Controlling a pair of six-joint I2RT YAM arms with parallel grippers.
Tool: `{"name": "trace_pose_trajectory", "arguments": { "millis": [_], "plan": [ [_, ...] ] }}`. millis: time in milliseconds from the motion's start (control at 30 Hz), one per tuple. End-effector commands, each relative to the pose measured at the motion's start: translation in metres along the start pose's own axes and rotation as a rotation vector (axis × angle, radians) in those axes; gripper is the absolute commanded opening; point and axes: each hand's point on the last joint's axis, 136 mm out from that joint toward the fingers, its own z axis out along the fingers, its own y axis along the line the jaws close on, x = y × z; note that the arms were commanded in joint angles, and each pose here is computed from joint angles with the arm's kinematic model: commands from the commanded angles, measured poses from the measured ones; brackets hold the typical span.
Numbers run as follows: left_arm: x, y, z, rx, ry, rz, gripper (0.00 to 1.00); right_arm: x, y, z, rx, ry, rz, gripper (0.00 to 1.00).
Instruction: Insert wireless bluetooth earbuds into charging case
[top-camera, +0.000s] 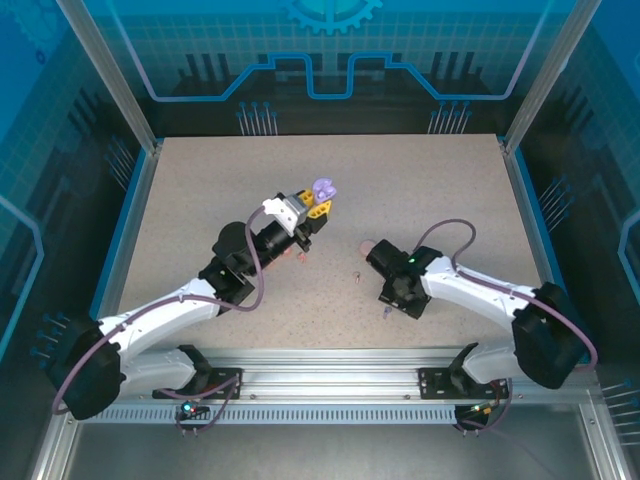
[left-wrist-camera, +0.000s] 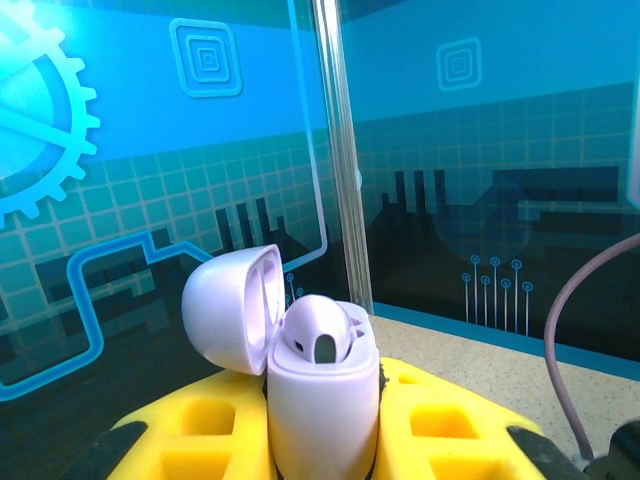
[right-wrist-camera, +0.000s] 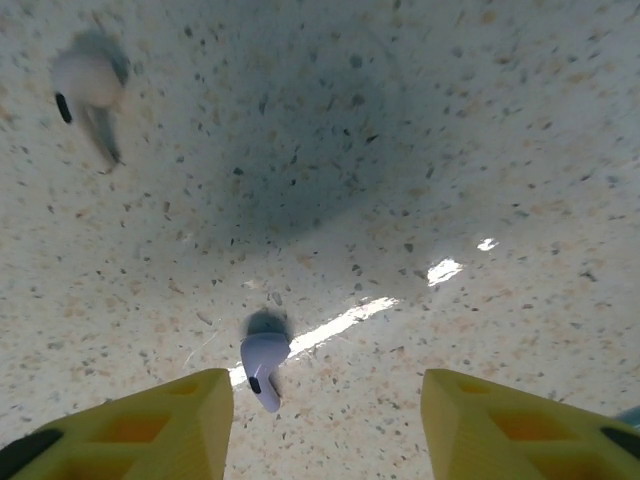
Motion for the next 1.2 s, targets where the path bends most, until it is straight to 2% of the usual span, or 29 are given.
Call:
{"name": "trace_pose_trajectory", "arguments": {
  "millis": [0, 667, 1167],
  "plan": [
    [-0.017, 0.005, -0.008, -0.03, -0.063, -0.019, 0.0, 0.007, 0.016, 0.004, -0.016, 0.024, 0.01, 0.5],
    [-0.013, 0.005, -0.013, -0.036, -0.058, -0.015, 0.0, 0.02, 0.021, 0.035, 0.053, 0.068, -0.028, 0.38],
    [-0.01, 0.004, -0.01, -0.028, -0.051, -0.02, 0.0, 0.022, 0.005, 0.051, 0.067, 0.094, -0.014, 0.29]
  ]
}}
